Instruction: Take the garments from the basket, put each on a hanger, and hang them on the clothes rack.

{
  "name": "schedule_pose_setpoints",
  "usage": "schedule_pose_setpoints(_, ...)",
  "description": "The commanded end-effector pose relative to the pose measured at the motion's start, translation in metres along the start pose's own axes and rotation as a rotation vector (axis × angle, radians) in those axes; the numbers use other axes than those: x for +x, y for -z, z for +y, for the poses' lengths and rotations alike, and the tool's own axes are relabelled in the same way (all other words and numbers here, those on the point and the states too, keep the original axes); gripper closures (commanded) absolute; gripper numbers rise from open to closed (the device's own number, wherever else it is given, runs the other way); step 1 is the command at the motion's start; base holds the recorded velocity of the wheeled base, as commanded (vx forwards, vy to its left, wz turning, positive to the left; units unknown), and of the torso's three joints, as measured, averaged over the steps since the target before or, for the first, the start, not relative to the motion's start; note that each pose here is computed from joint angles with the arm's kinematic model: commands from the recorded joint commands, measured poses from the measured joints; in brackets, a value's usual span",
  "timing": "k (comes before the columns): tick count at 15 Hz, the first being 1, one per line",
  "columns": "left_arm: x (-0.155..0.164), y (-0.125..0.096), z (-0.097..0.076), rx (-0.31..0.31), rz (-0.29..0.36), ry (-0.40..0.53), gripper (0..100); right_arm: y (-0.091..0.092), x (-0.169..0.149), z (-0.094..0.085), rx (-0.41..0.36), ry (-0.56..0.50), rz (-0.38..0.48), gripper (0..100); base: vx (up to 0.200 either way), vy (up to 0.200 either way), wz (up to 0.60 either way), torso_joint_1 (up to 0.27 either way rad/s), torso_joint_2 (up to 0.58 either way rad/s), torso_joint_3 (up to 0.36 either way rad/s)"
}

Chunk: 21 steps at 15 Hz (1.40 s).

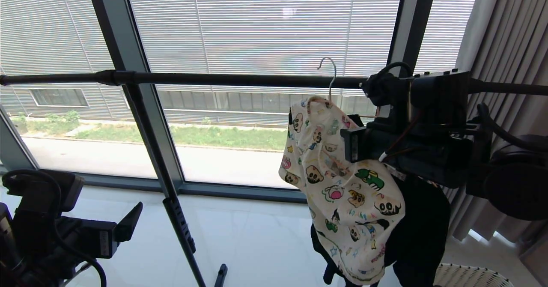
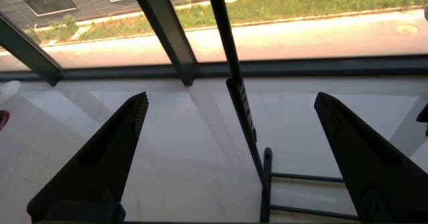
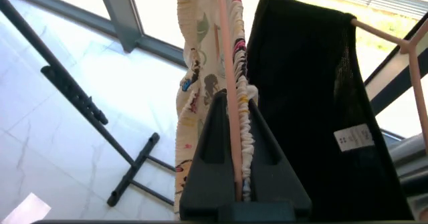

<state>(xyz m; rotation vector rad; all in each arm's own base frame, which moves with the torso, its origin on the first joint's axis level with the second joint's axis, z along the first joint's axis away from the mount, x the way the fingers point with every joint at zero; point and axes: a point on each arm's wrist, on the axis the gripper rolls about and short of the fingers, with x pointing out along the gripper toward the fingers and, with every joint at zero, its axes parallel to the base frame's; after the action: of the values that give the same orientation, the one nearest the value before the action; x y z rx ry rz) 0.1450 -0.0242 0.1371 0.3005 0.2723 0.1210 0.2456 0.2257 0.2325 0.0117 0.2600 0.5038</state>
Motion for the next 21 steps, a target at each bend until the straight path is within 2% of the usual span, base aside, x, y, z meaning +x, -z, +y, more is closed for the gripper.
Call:
schedule_pose_setpoints(1,-0.001,0.002,-0.001,0.002,0.003,0.006,0,-0.003,-0.001,0.001,-0.002,-0.015,-0.008,100,0.0,0.0,0.0,0.0,0.0,0.0)
schedule_pose_setpoints(6,-0.004,0.006,-0.004,0.013,0.012,0.028,0,0.006,0.029,-0.013,-0.011,0.008,0.034,100,0.0,0.0,0.0,0.0,0.0,0.0)
schedule_pose_setpoints(10,-0.006,0.006,-0.007,0.022,0.005,0.05,0,0.016,0.054,-0.015,-0.015,0.015,0.064,100,0.0,0.0,0.0,0.0,0.0,0.0)
schedule_pose_setpoints(17,-0.007,0.007,-0.012,0.032,0.003,0.08,0,0.011,0.057,-0.011,-0.014,0.009,0.049,100,0.0,0.0,0.0,0.0,0.0,0.0)
schedule_pose_setpoints(18,-0.008,0.007,-0.011,0.032,0.003,0.08,0,0.009,0.055,-0.011,-0.013,0.01,0.042,0,0.0,0.0,0.0,0.0,0.0,0.0)
schedule_pose_setpoints(21,-0.009,0.01,-0.01,0.032,0.01,0.074,0,-0.002,0.036,-0.017,-0.009,0.038,0.011,0,0.0,0.0,0.0,0.0,0.0,0.0)
